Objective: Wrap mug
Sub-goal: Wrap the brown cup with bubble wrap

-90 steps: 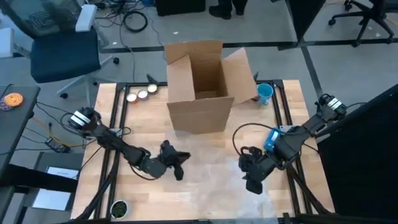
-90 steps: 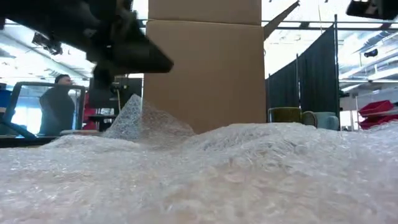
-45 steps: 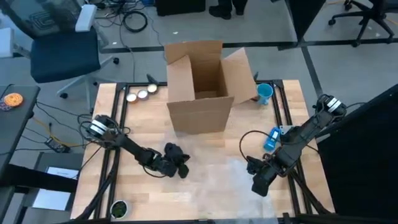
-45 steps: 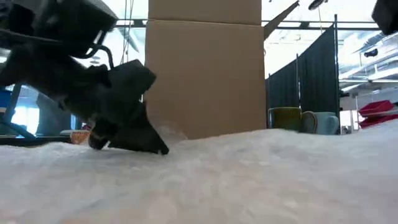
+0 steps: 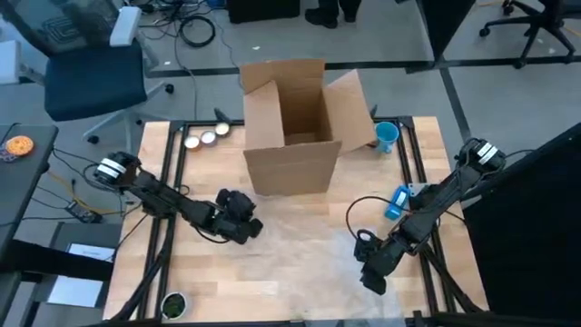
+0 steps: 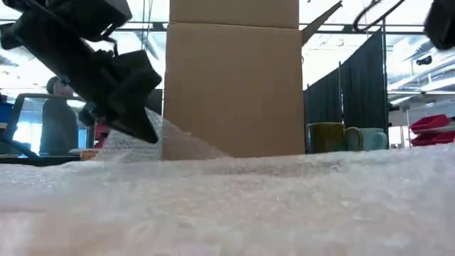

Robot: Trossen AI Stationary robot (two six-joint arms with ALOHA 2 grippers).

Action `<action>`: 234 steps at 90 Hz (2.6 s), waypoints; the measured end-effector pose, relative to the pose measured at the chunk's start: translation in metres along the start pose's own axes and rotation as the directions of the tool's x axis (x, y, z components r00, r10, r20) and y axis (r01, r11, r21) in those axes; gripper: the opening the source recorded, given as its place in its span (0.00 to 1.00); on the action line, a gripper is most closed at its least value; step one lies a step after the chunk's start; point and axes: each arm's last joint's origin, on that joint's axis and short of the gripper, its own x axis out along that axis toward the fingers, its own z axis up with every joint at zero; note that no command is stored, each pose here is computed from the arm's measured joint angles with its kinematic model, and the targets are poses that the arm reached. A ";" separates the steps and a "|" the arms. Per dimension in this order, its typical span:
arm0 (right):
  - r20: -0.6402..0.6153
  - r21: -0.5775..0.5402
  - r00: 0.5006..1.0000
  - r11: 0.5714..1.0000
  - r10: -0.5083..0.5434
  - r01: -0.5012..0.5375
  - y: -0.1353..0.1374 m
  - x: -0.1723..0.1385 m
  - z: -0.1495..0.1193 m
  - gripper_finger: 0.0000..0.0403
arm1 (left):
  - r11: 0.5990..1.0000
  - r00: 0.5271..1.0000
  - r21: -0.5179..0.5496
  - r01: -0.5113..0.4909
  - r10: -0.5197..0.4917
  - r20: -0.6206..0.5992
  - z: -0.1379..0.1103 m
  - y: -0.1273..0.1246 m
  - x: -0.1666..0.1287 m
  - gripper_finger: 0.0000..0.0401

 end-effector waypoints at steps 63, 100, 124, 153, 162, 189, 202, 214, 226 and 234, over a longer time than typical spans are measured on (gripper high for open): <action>-0.219 -0.005 0.892 0.915 -0.394 0.403 -0.019 -0.039 0.015 0.21 | 0.989 0.983 -0.044 0.142 -0.135 0.127 -0.029 -0.035 0.049 0.07; -0.051 -0.064 0.952 0.952 -0.303 0.299 0.012 -0.057 0.041 0.19 | 0.990 0.966 0.017 -0.137 0.137 -0.221 -0.024 0.015 0.026 0.07; -0.082 -0.055 0.974 0.977 -0.209 0.205 0.022 -0.042 0.014 0.17 | 0.968 0.896 0.019 -0.252 0.240 -0.374 -0.013 0.043 -0.006 0.07; -0.203 0.075 0.878 0.887 -0.434 0.456 -0.032 -0.024 -0.009 0.08 | 0.983 0.939 0.023 -0.181 0.180 -0.292 0.005 0.034 -0.025 0.07; -0.283 0.122 0.841 0.852 -0.461 0.509 -0.043 -0.027 -0.004 0.03 | 0.990 0.961 0.074 -0.122 0.137 -0.239 0.021 0.020 -0.033 0.07; -0.462 0.142 0.758 0.805 -0.461 0.576 -0.041 -0.058 0.020 0.00 | 0.973 0.988 0.175 -0.153 0.146 0.052 0.065 -0.005 -0.051 0.07; -0.377 0.218 0.884 0.901 -0.277 0.375 -0.007 -0.059 0.034 0.00 | 0.967 0.984 0.187 -0.174 0.164 0.068 0.066 -0.004 -0.051 0.07; -0.291 0.222 0.949 0.957 -0.117 0.186 0.016 -0.048 0.036 0.00 | 0.962 0.983 0.202 -0.184 0.175 0.061 0.065 -0.002 -0.052 0.07; -0.363 0.170 0.903 0.936 -0.231 0.308 0.012 -0.024 0.024 0.00 | 0.962 0.983 0.202 -0.183 0.174 0.061 0.065 -0.002 -0.052 0.07; -0.436 0.143 0.846 0.905 -0.306 0.401 0.005 -0.003 0.020 0.00 | 0.962 0.983 0.202 -0.184 0.174 0.063 0.065 -0.002 -0.052 0.07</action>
